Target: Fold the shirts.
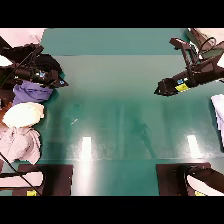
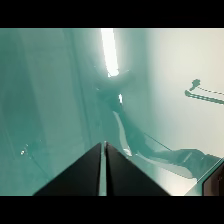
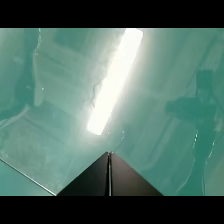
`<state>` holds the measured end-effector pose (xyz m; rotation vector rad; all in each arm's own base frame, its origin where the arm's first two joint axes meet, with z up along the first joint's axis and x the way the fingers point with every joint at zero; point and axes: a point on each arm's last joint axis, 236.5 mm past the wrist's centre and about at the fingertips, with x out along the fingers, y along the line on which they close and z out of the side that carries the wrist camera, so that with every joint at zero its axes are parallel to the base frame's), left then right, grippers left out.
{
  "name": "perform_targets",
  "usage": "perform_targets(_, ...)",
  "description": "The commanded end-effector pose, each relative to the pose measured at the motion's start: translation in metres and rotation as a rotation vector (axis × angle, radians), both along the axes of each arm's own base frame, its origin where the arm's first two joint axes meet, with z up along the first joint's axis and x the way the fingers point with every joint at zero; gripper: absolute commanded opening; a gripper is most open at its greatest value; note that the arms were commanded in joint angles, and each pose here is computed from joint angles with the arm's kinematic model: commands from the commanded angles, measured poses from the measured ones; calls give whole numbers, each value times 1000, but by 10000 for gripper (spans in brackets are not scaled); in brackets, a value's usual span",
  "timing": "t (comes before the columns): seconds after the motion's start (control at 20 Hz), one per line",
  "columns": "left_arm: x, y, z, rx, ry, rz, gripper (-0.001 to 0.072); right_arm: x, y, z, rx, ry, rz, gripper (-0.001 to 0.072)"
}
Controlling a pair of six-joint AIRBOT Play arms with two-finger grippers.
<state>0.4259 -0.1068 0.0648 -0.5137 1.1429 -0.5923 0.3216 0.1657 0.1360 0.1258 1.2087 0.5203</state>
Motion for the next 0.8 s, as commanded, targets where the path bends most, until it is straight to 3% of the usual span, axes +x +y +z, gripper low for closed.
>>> perform_targets(0.0,0,0,0,0,-1,1,65,9,2,4,13,-37,-14,21)
perform_targets(0.6,2,0,1,-4,-6,8,65,18,3,8,25,-73,-29,20)
perform_targets(0.75,14,-11,19,-96,-41,45,65,18,4,8,26,-76,-30,20)
